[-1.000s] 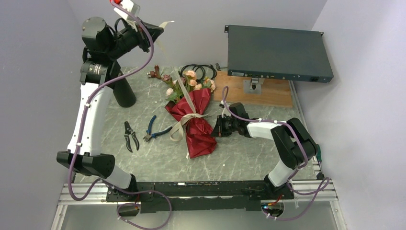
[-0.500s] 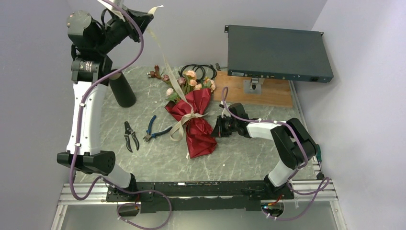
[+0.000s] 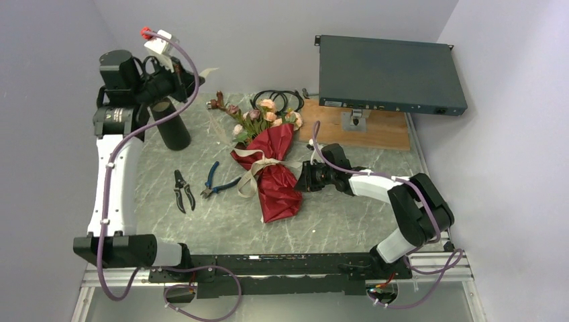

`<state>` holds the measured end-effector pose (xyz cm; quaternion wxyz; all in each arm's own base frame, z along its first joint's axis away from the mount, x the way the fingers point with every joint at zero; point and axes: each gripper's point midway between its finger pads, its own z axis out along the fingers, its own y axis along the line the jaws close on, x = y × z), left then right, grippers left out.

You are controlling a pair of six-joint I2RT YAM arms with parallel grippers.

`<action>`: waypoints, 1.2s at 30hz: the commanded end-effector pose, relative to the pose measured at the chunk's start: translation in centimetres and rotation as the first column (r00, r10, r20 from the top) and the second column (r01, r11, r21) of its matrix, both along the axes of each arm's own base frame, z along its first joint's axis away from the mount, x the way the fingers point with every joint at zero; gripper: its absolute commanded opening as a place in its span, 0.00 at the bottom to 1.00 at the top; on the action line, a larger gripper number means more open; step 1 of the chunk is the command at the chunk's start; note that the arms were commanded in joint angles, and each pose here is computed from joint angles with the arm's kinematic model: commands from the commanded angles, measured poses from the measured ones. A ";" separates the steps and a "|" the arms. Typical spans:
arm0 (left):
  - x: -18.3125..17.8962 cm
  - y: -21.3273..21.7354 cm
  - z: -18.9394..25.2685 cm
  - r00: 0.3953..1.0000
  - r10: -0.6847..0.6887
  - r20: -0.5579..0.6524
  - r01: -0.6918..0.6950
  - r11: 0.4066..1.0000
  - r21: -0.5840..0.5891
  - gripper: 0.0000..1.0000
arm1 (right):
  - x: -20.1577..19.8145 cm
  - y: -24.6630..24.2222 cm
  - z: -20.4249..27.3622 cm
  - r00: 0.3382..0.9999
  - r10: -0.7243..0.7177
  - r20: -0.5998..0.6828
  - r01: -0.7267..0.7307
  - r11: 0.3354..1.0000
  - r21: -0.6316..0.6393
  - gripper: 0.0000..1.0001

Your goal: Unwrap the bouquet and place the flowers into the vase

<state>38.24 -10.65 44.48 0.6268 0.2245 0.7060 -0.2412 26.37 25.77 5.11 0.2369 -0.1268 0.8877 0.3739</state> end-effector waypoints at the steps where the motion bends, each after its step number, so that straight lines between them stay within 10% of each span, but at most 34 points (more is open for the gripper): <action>1: -6.5 -0.7 1.5 0.991 -0.134 -0.020 0.134 0.991 -0.015 0.00 | 0.1 0.3 1.6 0.997 0.033 0.070 -0.033 0.999 0.005 0.27; 16: -14.2 2.4 -7.9 0.925 -0.026 -0.380 0.100 0.979 0.176 0.00 | 2.1 -0.2 9.4 0.906 0.179 0.383 -0.157 0.984 -0.090 0.37; 28: -15.4 12.7 -21.2 0.675 0.451 -0.584 -0.037 0.811 0.584 0.00 | 9.0 3.4 10.8 0.737 0.420 0.530 -0.334 0.907 -0.255 0.45; 36: -14.9 14.7 -24.6 0.573 0.529 -0.626 -0.066 0.792 0.607 0.00 | 10.8 6.5 9.2 0.740 0.474 0.477 -0.422 0.880 -0.218 0.46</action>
